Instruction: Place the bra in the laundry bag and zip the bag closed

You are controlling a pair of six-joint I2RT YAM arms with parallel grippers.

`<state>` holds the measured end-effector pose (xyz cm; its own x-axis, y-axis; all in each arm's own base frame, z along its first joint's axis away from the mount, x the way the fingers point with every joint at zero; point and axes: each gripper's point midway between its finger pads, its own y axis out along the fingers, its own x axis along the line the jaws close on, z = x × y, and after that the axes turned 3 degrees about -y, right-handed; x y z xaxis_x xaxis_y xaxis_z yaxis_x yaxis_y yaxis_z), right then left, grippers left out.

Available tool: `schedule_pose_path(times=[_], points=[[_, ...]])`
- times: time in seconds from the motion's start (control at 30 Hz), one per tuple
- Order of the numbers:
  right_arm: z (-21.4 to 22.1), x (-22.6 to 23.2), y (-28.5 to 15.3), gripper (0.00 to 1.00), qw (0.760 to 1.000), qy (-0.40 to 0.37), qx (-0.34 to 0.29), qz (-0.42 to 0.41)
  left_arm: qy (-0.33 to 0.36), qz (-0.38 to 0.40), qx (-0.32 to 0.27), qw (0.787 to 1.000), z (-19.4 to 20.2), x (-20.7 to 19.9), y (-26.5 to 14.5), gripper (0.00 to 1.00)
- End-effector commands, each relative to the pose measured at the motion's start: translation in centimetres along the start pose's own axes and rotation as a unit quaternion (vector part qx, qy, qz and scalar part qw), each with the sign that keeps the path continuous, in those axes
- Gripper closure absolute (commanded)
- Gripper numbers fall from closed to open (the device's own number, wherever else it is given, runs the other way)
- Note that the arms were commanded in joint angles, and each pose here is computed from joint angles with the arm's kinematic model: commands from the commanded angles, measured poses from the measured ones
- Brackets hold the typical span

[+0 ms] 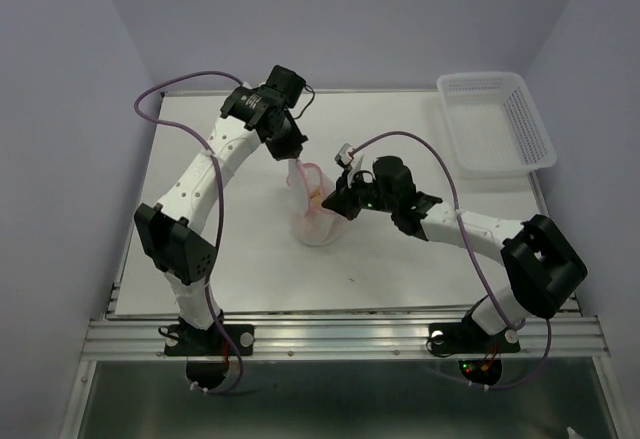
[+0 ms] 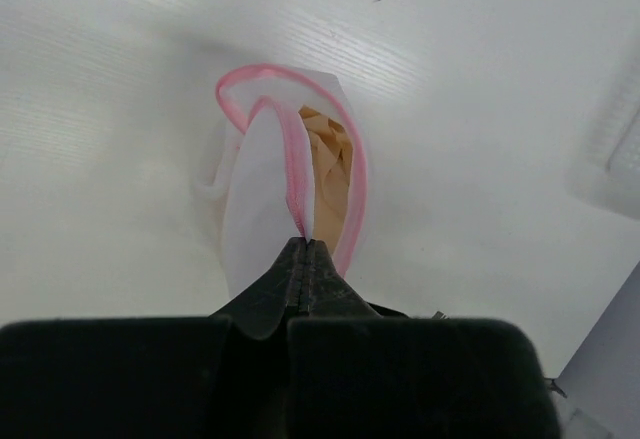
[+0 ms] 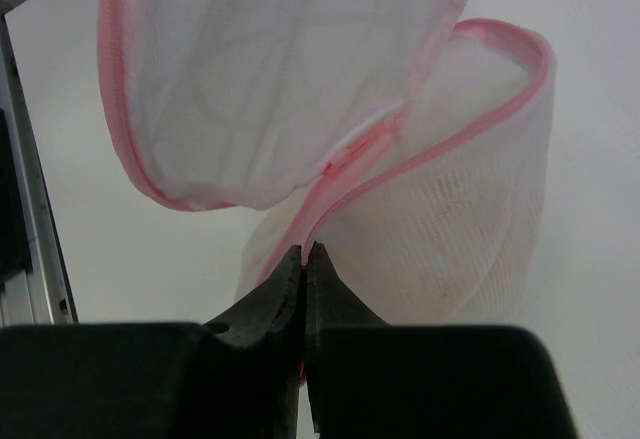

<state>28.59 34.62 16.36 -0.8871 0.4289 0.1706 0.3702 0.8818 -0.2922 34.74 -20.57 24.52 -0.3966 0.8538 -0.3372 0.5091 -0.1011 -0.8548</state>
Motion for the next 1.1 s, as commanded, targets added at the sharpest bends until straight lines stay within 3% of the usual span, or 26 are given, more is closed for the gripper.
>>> schedule_pose_path(times=[0.0, 0.17, 0.3, 0.37, 0.47, 0.53, 0.57, 0.63, 0.67, 0.8, 1.07], points=[[0.2, 1.2, 0.0, 0.95, 0.999, -0.033, -0.016, -0.032, -0.024, 0.052, -0.066, 0.996, -3.1, -2.2, -3.7, 1.0], [1.1, 0.1, -0.4, 0.95, 0.999, -0.03, -0.013, 0.004, -0.012, 0.094, -0.07, 0.993, -3.5, -4.4, -3.2, 0.96], [1.7, -0.8, -0.5, 0.96, 0.999, -0.016, -0.016, 0.035, 0.034, 0.148, -0.039, 0.988, -0.2, -8.4, -2.1, 0.96], [2.0, -1.0, -0.5, 0.97, 0.999, -0.007, -0.018, 0.042, 0.052, 0.137, -0.012, 0.989, 1.1, -9.5, -0.1, 0.96], [2.0, -0.7, -0.8, 0.97, 0.999, -0.003, -0.03, 0.038, 0.045, 0.112, -0.018, 0.993, 0.9, -9.4, 1.1, 0.94], [2.4, -0.4, -1.2, 0.97, 0.999, 0.006, -0.034, 0.038, 0.036, 0.118, -0.028, 0.992, 0.4, -10.1, 1.5, 0.87], [2.3, -0.4, -1.3, 0.97, 0.999, 0.004, -0.037, 0.038, 0.035, 0.126, -0.029, 0.991, 0.3, -10.5, 1.4, 0.66], [1.9, -0.4, -1.5, 0.97, 0.998, 0.004, -0.042, 0.043, 0.034, 0.134, -0.039, 0.99, -0.2, -11.0, 1.1, 0.35], [1.9, -0.4, -1.6, 0.97, 0.998, 0.003, -0.042, 0.044, 0.033, 0.134, -0.043, 0.99, -0.3, -11.0, 1.0, 0.14], [1.7, -0.8, -2.1, 0.97, 0.997, 0.015, -0.051, 0.062, 0.045, 0.157, -0.049, 0.985, -0.5, -11.8, 0.4, 0.04], [0.6, -2.4, -2.5, 0.97, 0.99, 0.056, -0.069, 0.108, 0.067, 0.123, -0.078, 0.987, -1.1, -9.1, -0.9, 0.01]])
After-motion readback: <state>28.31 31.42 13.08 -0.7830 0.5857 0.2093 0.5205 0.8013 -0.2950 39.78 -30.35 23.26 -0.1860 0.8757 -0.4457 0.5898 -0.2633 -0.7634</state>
